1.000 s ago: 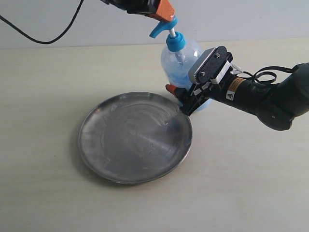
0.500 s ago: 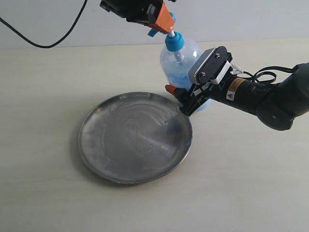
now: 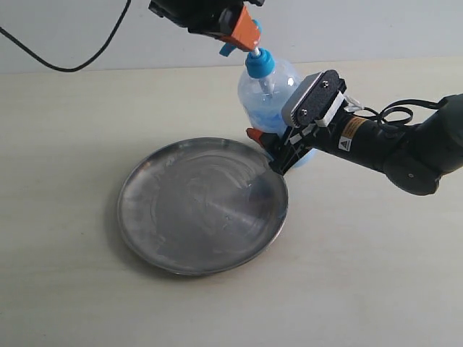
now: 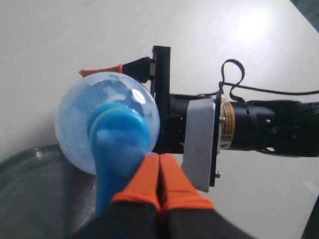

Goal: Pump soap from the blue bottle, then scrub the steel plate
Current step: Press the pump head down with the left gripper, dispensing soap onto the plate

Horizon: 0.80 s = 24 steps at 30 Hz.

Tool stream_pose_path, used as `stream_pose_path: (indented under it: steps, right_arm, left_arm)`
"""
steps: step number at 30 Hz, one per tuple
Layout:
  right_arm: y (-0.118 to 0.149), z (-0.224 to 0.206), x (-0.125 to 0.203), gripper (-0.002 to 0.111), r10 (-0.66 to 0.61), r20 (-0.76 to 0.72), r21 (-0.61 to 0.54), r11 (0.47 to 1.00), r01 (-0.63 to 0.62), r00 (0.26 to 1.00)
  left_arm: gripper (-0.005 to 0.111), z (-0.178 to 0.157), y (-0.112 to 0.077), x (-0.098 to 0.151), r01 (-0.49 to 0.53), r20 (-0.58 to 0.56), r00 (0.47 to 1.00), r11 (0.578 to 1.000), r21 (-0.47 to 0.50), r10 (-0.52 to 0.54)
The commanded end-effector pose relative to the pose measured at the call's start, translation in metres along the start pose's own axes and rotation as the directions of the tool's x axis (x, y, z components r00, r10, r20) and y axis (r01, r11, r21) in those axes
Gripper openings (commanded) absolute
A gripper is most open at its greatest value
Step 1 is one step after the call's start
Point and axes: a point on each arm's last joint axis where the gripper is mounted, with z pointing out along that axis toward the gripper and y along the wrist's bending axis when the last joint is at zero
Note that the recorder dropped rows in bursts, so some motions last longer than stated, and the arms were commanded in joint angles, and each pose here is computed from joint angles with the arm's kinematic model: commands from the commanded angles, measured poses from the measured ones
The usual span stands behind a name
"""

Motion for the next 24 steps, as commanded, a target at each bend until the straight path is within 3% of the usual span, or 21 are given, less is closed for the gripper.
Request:
stream_pose_path:
  steps: [1,9,18,24]
  right_arm:
    - [-0.003,0.000,-0.012,0.000,-0.024,0.081,0.008,1.000,0.023,0.996]
    - [-0.003,0.000,-0.012,0.000,-0.026,0.079,0.008,1.000,0.025,0.997]
    - [-0.003,0.000,-0.012,0.000,-0.026,0.079,0.008,1.000,0.025,0.997]
    - [-0.003,0.000,-0.012,0.000,-0.026,0.079,0.008,1.000,0.025,0.997]
  left_arm:
    - [0.000,-0.026,-0.011,-0.017,-0.070,0.100,0.992,0.996,-0.046,0.075]
    - [0.000,-0.021,-0.003,-0.022,-0.124,0.072,0.989,0.986,-0.113,0.133]
    - [0.000,-0.002,-0.021,-0.016,-0.260,-0.009,0.965,0.946,-0.194,0.264]
    - [0.000,-0.002,-0.020,-0.016,-0.251,-0.014,0.967,0.945,-0.210,0.253]
